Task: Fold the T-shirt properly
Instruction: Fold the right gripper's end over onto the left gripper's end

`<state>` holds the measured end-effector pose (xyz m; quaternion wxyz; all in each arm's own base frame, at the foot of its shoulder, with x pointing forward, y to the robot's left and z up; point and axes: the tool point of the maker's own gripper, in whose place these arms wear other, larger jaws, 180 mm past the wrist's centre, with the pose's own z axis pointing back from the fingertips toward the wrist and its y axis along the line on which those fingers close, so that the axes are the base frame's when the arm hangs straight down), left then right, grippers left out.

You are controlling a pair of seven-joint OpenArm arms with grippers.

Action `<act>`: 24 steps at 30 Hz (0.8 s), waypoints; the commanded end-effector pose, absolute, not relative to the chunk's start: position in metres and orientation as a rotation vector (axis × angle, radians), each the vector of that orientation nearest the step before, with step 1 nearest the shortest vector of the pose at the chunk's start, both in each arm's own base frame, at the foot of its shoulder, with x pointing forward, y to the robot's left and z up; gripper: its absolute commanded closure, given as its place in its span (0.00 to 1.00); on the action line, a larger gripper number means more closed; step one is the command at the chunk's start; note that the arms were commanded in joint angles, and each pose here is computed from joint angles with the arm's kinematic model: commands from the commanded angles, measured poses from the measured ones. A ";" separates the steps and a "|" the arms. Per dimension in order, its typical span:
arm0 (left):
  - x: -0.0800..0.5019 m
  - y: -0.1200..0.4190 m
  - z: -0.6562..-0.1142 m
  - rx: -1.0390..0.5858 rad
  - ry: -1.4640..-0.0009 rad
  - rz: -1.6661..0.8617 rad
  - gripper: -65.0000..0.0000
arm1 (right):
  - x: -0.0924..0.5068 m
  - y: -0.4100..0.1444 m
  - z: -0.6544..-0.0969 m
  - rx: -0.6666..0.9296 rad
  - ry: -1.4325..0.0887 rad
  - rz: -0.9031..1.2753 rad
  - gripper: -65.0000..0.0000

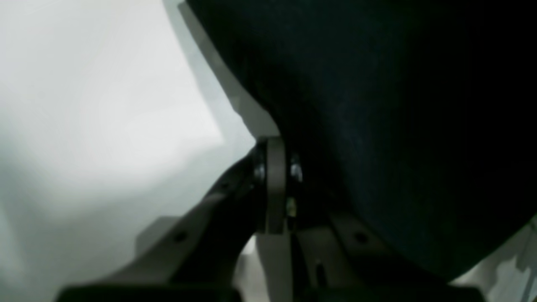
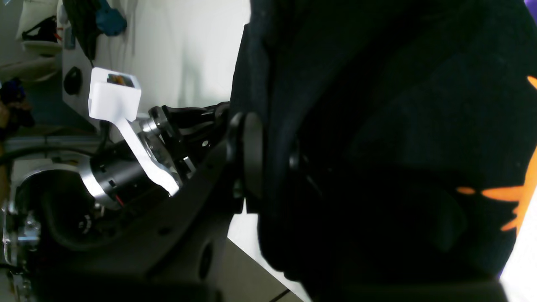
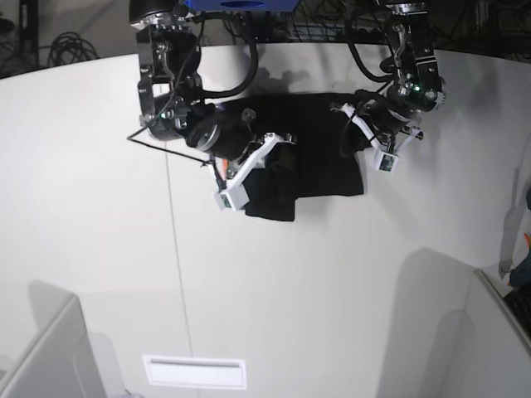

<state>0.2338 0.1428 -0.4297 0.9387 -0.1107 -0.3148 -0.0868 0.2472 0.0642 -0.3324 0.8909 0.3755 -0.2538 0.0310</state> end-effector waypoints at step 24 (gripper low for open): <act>0.222 0.184 -0.402 -0.120 -0.691 -0.156 1.00 | 0.253 0.109 -0.337 0.846 -0.517 0.150 1.00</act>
